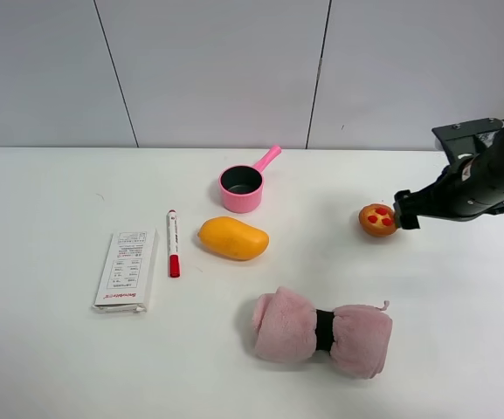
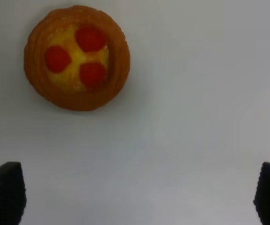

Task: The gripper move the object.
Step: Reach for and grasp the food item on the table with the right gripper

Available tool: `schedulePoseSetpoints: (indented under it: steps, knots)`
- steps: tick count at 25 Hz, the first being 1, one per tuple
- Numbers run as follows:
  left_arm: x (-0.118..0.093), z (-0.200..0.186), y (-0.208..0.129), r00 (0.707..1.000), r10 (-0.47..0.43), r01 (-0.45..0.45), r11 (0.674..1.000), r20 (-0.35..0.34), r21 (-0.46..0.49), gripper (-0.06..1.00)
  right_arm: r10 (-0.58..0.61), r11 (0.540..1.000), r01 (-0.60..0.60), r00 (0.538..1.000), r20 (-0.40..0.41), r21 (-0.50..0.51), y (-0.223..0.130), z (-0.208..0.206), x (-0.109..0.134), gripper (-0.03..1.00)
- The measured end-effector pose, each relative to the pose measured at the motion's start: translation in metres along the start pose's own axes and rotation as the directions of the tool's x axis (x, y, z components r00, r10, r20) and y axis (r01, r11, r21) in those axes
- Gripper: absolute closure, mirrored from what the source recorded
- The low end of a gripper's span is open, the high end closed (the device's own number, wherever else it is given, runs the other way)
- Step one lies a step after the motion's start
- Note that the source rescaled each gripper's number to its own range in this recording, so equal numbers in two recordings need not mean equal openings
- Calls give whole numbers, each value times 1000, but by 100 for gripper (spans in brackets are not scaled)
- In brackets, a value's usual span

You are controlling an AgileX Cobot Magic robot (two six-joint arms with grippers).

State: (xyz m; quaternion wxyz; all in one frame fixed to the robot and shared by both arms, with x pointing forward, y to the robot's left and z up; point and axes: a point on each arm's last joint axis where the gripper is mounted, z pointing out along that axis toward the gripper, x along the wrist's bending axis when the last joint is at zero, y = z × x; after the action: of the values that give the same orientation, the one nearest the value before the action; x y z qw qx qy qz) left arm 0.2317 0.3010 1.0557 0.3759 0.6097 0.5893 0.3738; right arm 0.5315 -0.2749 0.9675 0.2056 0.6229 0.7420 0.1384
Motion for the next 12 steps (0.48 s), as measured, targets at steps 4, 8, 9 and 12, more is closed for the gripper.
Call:
schedulePoseSetpoints:
  steps: [4, 8, 9, 12]
  knots:
    - [0, 0, 0, 1000, 0, 0, 1000, 0, 0, -6, 16, 1000, -16, 999, -28, 5, 0, 25, 5, -3]
    - [0, 0, 0, 1000, 0, 0, 1000, 0, 0, -6, 22, 999, -24, 999, -45, -29, 2, 38, 8, -3]
    - [0, 0, 0, 1000, 0, 0, 1000, 0, 0, -6, 24, 999, -26, 999, -48, -44, 4, 40, 9, -3]
    - [0, 0, 0, 1000, 0, 0, 1000, 0, 0, -6, 24, 997, -28, 998, -50, -74, 14, 43, 8, -2]
